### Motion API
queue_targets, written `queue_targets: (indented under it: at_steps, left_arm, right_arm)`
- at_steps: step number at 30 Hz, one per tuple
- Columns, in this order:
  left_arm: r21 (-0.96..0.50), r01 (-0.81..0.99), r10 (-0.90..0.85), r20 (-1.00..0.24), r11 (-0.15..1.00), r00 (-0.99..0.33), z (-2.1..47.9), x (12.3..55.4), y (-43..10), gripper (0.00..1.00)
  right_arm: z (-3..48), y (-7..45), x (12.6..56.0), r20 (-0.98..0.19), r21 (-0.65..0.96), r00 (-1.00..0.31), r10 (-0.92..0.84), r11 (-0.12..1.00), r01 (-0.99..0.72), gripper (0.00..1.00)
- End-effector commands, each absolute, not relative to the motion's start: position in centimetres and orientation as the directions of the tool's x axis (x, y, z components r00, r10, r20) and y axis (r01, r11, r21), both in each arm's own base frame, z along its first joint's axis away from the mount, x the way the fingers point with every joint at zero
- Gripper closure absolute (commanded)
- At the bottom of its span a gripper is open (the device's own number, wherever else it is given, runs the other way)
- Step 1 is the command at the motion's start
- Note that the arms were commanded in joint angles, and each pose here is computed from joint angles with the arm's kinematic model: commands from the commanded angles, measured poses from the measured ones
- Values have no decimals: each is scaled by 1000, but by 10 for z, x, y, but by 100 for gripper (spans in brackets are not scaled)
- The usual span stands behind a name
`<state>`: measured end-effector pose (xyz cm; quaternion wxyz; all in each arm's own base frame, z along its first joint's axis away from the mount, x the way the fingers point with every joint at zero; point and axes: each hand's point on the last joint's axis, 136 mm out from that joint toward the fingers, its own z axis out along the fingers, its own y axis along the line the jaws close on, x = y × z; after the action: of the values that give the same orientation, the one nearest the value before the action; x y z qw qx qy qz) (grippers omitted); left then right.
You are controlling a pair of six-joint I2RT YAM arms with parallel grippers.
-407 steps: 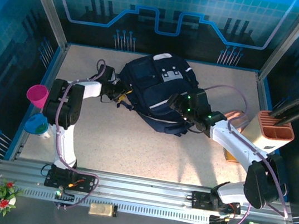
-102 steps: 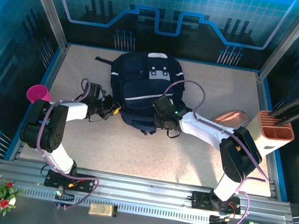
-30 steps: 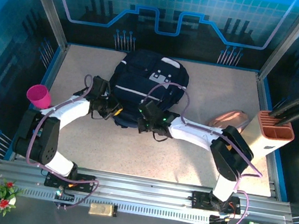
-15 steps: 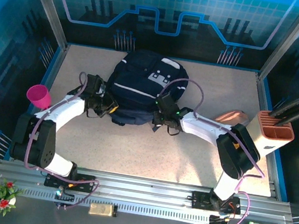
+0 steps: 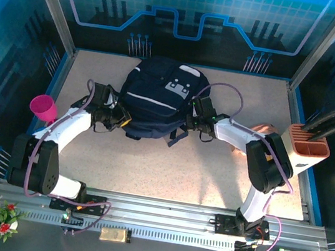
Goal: Pack books, pencil case, and school supplies into a backpack
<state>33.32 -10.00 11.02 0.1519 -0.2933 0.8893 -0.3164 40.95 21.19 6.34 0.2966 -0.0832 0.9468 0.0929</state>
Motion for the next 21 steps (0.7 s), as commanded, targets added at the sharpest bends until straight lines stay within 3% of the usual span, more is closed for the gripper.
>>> queue_targets:
  at_steps: [1,8,17,21]
  left_arm:
    - [-653,-403,-571,-56,642,-819,111,315,-101,100]
    - [-645,-390,-531,-29,657,-847,101,303,-109,100]
    - [-619,-390,-519,-34,682,-854,91,299,-118,100]
    - [-575,-415,-535,-48,705,-843,85,297,-111,97]
  right_arm:
    - [71,177,437,-598,102,-801,18,993,-54,90]
    - [72,175,433,-565,133,-825,12,988,-76,75]
    - [117,201,382,-573,329,-819,-16,911,-248,47]
    - [134,219,379,-580,428,-815,18,857,-285,41]
